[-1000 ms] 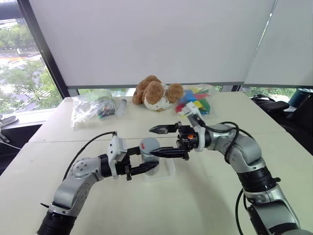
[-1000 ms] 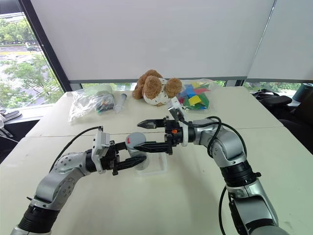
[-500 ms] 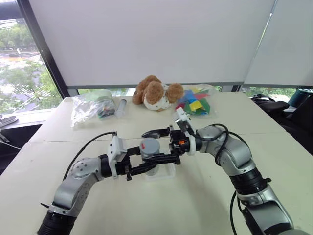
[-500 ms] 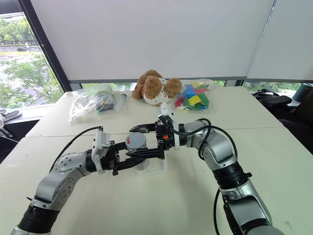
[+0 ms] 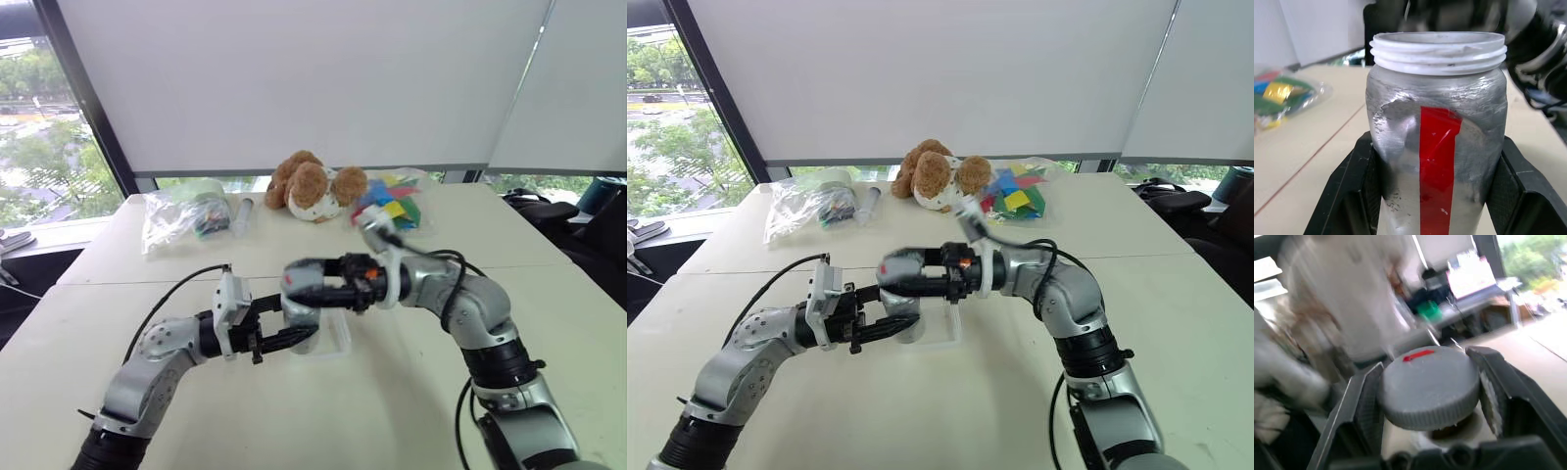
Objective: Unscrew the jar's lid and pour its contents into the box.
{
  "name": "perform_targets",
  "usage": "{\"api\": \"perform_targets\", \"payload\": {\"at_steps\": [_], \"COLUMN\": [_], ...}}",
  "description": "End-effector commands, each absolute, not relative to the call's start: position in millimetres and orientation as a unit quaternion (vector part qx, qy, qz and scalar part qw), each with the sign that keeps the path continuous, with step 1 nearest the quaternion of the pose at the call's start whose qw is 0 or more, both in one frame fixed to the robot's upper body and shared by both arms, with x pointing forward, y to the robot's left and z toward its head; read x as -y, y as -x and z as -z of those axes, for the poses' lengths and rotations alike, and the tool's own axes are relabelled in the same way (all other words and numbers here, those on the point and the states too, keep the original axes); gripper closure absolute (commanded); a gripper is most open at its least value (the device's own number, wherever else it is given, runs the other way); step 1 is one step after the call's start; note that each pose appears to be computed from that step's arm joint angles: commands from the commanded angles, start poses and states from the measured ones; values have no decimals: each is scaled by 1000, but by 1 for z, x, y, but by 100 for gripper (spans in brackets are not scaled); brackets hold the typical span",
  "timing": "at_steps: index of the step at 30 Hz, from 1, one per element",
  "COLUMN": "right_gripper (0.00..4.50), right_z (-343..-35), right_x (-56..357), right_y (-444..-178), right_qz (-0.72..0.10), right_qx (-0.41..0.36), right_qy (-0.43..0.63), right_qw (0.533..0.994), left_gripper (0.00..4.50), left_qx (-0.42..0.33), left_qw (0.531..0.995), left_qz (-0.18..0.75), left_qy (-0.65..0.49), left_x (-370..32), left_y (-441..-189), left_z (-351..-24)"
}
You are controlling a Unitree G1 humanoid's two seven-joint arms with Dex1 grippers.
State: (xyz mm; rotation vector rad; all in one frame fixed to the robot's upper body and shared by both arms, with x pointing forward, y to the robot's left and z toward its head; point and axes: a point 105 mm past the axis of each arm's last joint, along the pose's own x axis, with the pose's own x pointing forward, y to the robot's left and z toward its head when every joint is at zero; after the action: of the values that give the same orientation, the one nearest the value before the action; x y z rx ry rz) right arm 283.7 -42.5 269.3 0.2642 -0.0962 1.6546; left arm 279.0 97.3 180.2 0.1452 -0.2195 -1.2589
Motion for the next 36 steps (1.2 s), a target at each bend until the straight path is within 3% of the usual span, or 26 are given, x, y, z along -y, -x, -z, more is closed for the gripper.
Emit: {"api": "perform_targets", "payload": {"at_steps": [1, 3, 5, 9, 13, 19, 20, 22, 25, 29, 32, 36], "right_gripper": [219, 219, 219, 219, 219, 219, 219, 114, 2, 2, 2, 2], "right_z": [-278, -267, -248, -205, -156, -115, -113, -108, -107, -128, -169, -198], "right_x": [73, 93, 128, 188, 234, 263, 266, 270, 270, 275, 276, 237], "right_y": [-288, -297, -315, -327, -330, -339, -340, -340, -330, -319, -307, -287], "right_qz": [-702, -656, -566, -454, -389, -323, -313, -311, -331, -322, -326, -419], "right_qx": [60, 67, 102, 102, 61, 28, 27, 11, -5, 17, 76, 115], "right_qy": [-158, -139, -71, 30, 71, 46, 41, 8, 5, 15, 94, 156], "right_qw": [692, 738, 815, 885, 917, 945, 948, 950, 943, 947, 938, 887], "left_gripper": [240, 240, 240, 240, 240, 240, 240, 240, 240, 240, 240, 240], "left_qx": [121, 126, 133, 133, 122, 109, 108, 106, 101, 90, 95, 90], "left_qw": [803, 807, 814, 828, 840, 847, 848, 847, 845, 840, 854, 858], "left_qz": [578, 572, 561, 542, 527, 519, 519, 520, 524, 533, 502, 479], "left_qy": [-78, -74, -70, -53, -42, -30, -31, -30, -27, -31, -100, -161], "left_x": [-106, -111, -116, -129, -142, -150, -150, -150, -150, -151, -162, -171], "left_y": [-278, -278, -279, -282, -287, -292, -292, -293, -292, -289, -299, -316], "left_z": [-191, -196, -203, -212, -214, -213, -213, -213, -214, -214, -216, -217]}}
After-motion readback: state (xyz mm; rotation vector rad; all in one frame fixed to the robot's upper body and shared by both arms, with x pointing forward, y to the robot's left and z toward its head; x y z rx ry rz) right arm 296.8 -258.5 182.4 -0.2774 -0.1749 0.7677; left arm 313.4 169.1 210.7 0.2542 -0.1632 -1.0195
